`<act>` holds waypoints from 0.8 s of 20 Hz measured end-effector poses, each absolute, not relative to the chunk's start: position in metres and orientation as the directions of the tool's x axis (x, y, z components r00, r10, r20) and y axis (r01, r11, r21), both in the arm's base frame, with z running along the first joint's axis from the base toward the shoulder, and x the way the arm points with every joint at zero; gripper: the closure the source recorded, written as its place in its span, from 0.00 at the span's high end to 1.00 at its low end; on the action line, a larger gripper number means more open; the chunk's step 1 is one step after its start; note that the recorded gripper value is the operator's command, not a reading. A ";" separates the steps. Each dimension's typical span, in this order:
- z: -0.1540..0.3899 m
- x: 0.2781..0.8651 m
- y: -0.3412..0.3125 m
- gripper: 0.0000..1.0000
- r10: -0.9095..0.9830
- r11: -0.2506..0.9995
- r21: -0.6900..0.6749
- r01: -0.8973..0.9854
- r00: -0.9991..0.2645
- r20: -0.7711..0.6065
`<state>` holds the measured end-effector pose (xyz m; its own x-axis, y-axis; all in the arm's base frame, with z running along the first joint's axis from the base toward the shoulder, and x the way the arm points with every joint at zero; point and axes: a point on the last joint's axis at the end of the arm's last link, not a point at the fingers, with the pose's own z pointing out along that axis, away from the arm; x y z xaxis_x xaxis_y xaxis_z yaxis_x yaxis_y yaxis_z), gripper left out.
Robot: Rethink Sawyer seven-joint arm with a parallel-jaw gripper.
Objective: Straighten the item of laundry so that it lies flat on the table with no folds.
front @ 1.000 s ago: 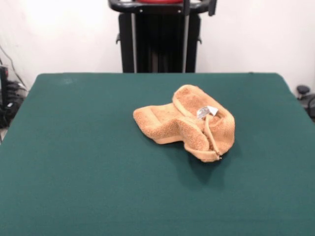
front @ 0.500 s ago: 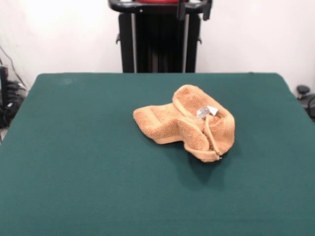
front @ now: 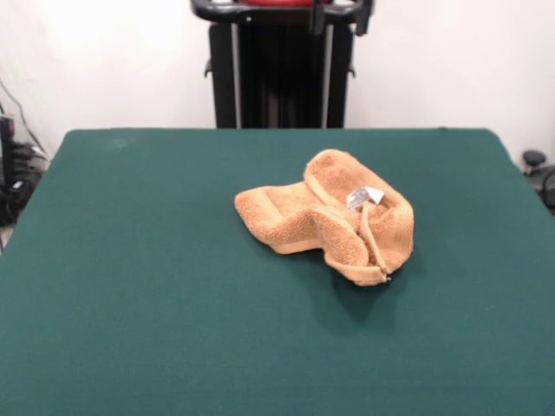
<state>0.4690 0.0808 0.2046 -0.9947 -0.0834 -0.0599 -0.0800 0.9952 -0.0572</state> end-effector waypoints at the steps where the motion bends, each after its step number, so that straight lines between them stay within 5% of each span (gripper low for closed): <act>1: 0.205 0.469 0.081 1.00 -0.083 0.995 -0.057 -0.080 -0.995 -0.060; 16: 0.201 0.471 0.079 1.00 -0.080 0.995 -0.059 -0.076 -0.994 -0.074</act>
<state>0.4715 0.0785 0.2005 -0.9941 -0.0802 -0.0736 -0.0760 0.9954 -0.0588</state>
